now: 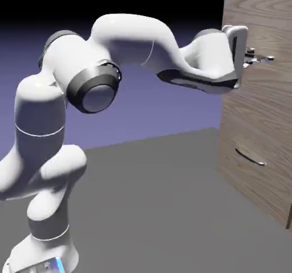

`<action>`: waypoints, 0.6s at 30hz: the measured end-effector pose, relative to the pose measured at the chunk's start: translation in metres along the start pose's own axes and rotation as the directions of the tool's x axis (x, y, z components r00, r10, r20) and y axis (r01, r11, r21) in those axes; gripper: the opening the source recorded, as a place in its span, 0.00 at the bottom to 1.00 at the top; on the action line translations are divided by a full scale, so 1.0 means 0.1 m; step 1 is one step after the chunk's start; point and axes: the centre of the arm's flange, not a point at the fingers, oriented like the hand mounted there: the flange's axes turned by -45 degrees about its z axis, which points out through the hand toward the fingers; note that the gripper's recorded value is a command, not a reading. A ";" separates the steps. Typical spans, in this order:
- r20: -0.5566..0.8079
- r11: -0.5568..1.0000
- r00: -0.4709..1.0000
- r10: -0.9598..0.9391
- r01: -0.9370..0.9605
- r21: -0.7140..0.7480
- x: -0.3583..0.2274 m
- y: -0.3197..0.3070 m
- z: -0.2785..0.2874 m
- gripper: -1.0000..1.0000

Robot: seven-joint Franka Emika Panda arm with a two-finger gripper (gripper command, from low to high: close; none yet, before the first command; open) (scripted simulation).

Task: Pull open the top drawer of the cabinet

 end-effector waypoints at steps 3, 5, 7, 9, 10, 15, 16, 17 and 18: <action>0.000 1.000 1.000 0.000 0.000 0.000 0.00 0.00 -0.14 0.00; 0.000 1.000 1.000 0.000 0.000 0.000 0.00 0.00 -0.25 0.00; 0.000 1.000 1.000 0.000 0.000 0.000 0.00 0.00 -0.36 0.00; 0.000 1.000 1.000 0.000 0.000 0.000 0.00 0.00 -0.49 0.00; 0.000 1.000 1.000 0.000 0.000 0.000 0.00 0.00 -0.56 0.00; 0.000 1.000 1.000 0.000 0.000 0.000 0.00 0.00 -1.00 0.00; 0.000 1.000 1.000 0.000 0.000 0.000 0.00 0.00 -1.11 0.00; 0.000 1.000 1.000 0.000 0.000 0.000 0.00 0.00 -1.23 0.00; 0.000 1.000 1.000 0.000 0.000 0.000 0.00 0.00 -1.34 0.00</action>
